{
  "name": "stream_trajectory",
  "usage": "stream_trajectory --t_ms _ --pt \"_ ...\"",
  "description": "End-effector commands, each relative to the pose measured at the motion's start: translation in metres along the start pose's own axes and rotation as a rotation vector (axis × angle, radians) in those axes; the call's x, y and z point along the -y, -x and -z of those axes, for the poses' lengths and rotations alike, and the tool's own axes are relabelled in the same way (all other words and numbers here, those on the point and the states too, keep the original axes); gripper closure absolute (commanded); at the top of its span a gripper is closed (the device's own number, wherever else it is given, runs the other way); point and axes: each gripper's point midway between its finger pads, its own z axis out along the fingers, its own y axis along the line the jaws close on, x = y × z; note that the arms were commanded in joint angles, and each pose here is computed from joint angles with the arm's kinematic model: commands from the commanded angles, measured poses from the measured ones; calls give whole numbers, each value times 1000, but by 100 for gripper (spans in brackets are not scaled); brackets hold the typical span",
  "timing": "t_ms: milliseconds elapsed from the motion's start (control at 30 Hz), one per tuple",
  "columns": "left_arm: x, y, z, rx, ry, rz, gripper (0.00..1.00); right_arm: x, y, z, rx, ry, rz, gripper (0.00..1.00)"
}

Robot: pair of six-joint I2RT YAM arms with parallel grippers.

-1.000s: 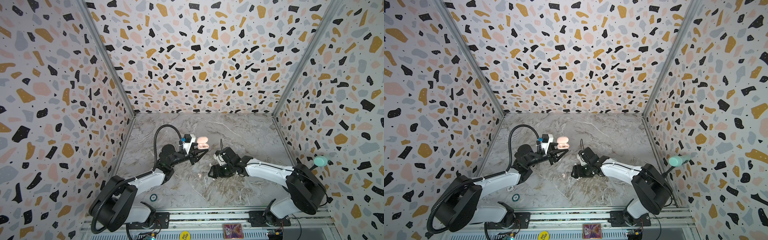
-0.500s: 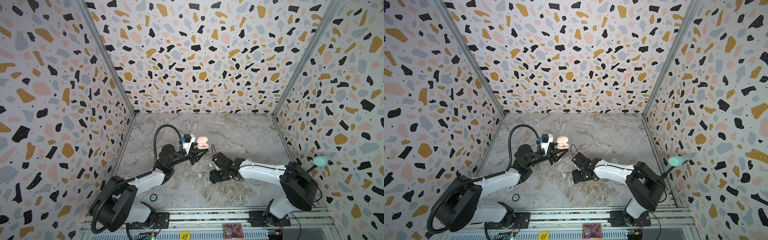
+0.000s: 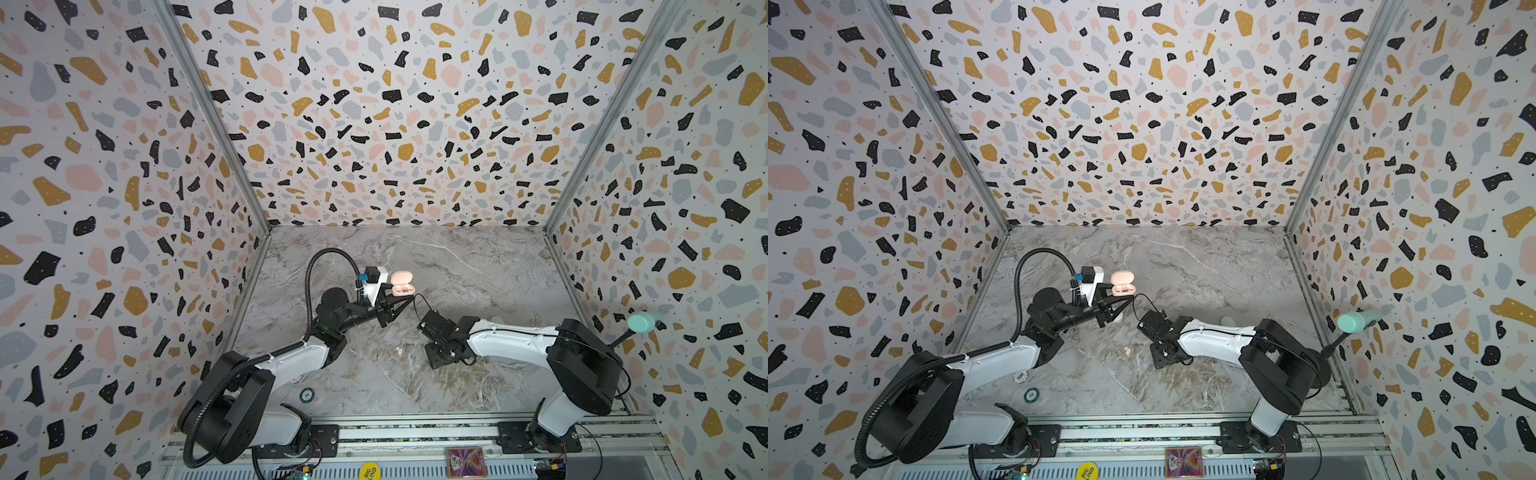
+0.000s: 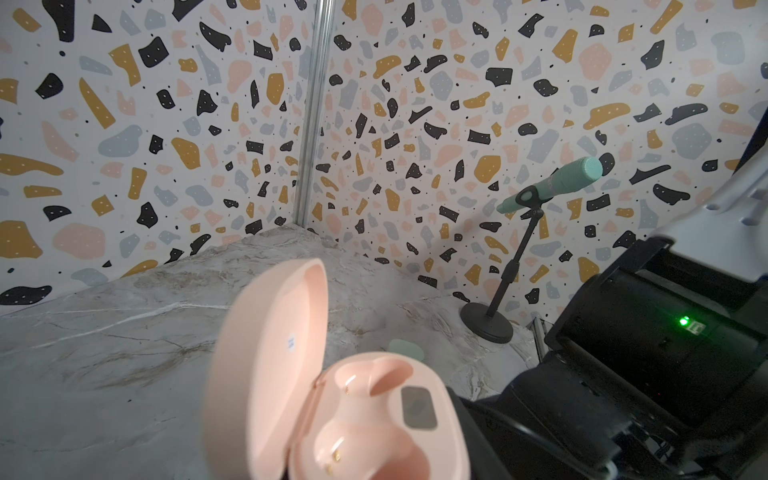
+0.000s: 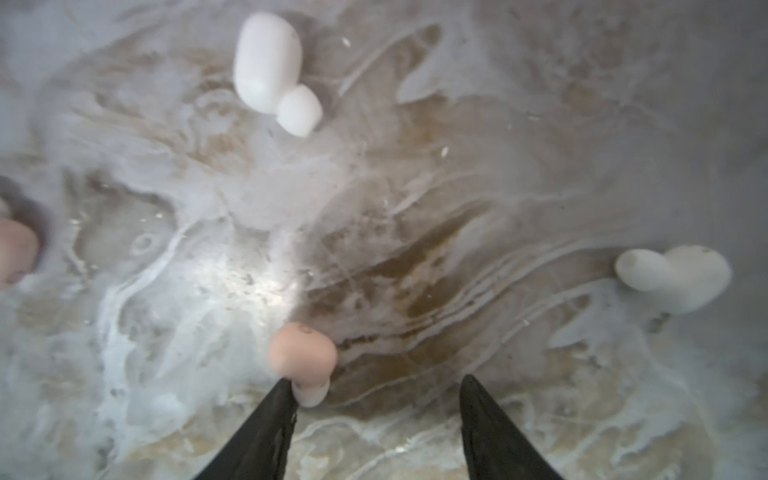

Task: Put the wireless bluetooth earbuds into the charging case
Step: 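Move the right gripper over the scattered earbuds and lower toward a pink earbud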

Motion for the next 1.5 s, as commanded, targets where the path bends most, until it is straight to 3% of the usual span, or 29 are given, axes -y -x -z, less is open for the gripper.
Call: stream_trajectory --t_ms 0,233,567,1133,1467 --pt "3 20 1 56 -8 -43 65 21 4 15 22 -79 7 36" --pt "3 19 0 55 -9 -39 65 24 15 26 52 -13 -50 36" --pt "2 18 0 53 -7 -35 65 -32 24 34 37 362 -169 36" --pt "3 18 1 52 -7 -36 65 -31 4 5 -58 368 -246 39" --pt "2 18 1 51 -3 -35 65 -49 21 16 -4 475 -245 39"
